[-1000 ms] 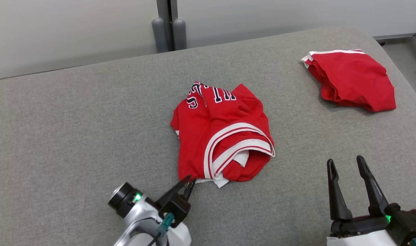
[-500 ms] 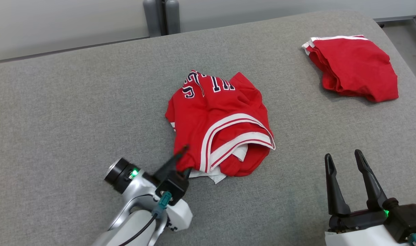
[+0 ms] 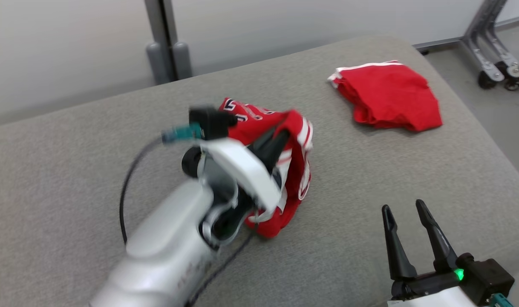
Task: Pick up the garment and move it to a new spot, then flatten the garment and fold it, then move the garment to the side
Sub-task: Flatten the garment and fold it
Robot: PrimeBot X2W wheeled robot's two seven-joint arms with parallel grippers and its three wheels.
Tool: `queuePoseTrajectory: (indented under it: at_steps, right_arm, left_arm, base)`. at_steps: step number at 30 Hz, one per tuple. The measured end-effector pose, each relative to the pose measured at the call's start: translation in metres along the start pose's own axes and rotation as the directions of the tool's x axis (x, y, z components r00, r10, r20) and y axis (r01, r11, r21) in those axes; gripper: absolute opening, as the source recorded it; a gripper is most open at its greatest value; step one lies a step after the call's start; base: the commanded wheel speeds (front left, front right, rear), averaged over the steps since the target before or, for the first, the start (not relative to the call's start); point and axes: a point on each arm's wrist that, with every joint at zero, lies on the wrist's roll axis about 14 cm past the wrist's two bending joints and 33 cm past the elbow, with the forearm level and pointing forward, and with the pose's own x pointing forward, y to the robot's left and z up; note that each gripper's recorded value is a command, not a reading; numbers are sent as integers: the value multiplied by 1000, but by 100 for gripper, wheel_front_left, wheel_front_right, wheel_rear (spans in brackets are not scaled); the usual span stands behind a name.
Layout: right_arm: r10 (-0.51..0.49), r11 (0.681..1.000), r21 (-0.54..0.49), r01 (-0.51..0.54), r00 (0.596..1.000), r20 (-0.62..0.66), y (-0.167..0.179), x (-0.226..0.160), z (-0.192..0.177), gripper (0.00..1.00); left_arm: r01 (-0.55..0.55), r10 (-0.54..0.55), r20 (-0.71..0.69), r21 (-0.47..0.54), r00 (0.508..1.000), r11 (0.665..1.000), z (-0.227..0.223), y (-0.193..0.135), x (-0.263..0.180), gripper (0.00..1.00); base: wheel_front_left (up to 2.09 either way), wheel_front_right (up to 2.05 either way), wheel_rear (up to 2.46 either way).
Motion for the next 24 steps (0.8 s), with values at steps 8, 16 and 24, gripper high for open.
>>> queuePoseTrajectory:
  at_steps: [8,16,24]
  right_arm:
    - [-109,993,46,108,993,39,-27,-32,10,100]
    - [-121,992,46,117,989,89,-35,-32,24,100]
    - [-82,997,21,81,995,62,-28,-8,18,100]
  left_arm:
    - [119,-84,95,-457,992,881,120,-98,43,0]
    - [-1,174,232,-596,957,803,161,-64,37,0]
    - [-534,609,-64,-559,791,634,12,142,-80,0]
  base:
    - [0,0,0]
    - [0,0,0]
    - [0,0,0]
